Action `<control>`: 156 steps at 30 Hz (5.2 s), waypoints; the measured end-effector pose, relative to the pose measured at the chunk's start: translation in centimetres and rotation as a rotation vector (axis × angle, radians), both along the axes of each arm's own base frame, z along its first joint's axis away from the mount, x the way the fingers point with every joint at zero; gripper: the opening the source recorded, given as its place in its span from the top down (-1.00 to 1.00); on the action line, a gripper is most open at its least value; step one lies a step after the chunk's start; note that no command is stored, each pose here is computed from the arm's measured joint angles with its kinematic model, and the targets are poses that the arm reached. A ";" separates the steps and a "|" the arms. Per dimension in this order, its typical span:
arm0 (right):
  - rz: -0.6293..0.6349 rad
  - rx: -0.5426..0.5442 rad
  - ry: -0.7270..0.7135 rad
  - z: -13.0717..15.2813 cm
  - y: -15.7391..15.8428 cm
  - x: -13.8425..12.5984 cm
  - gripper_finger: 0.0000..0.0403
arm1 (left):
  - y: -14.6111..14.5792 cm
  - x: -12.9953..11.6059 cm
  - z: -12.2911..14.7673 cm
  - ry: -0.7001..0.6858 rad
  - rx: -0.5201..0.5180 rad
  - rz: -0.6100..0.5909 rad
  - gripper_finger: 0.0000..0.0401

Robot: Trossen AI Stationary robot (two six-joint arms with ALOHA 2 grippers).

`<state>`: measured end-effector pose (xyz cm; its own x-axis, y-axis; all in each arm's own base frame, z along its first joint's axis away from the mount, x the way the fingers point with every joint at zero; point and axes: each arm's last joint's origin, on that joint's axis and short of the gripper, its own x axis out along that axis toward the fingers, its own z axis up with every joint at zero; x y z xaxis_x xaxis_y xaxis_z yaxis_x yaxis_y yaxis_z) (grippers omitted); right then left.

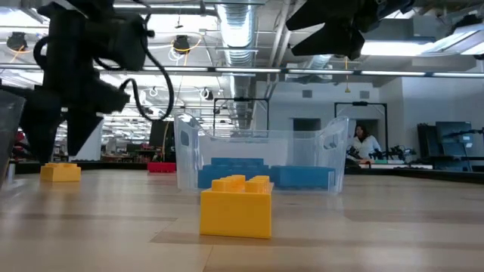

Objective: Sort & place blocks by color
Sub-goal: Put the yellow game piece into the black bin, then put the blue game piece into the transparent bin

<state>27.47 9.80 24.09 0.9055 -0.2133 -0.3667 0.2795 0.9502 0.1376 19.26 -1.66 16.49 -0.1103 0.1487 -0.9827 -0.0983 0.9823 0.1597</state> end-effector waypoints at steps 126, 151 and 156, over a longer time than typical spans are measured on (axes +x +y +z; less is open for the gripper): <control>0.855 -0.222 0.864 -9.1 12.0 -5.6 -0.50 | -9.5 2.1 6.7 -1.766 -0.186 -0.180 -0.12; 0.364 -0.436 0.541 -1.9 6.4 -1.9 0.38 | -9.6 2.1 6.5 -1.742 -0.214 -0.157 -0.12; 0.188 -0.342 0.413 -0.4 2.2 1.2 0.38 | -9.6 2.1 6.4 -1.739 -0.218 -0.153 -0.12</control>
<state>28.67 11.99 23.68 0.7355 -0.2310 -0.6369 0.0660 0.9600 -0.2720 21.38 -11.25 22.92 0.9946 -0.0819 0.0639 0.0904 0.9854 -0.1443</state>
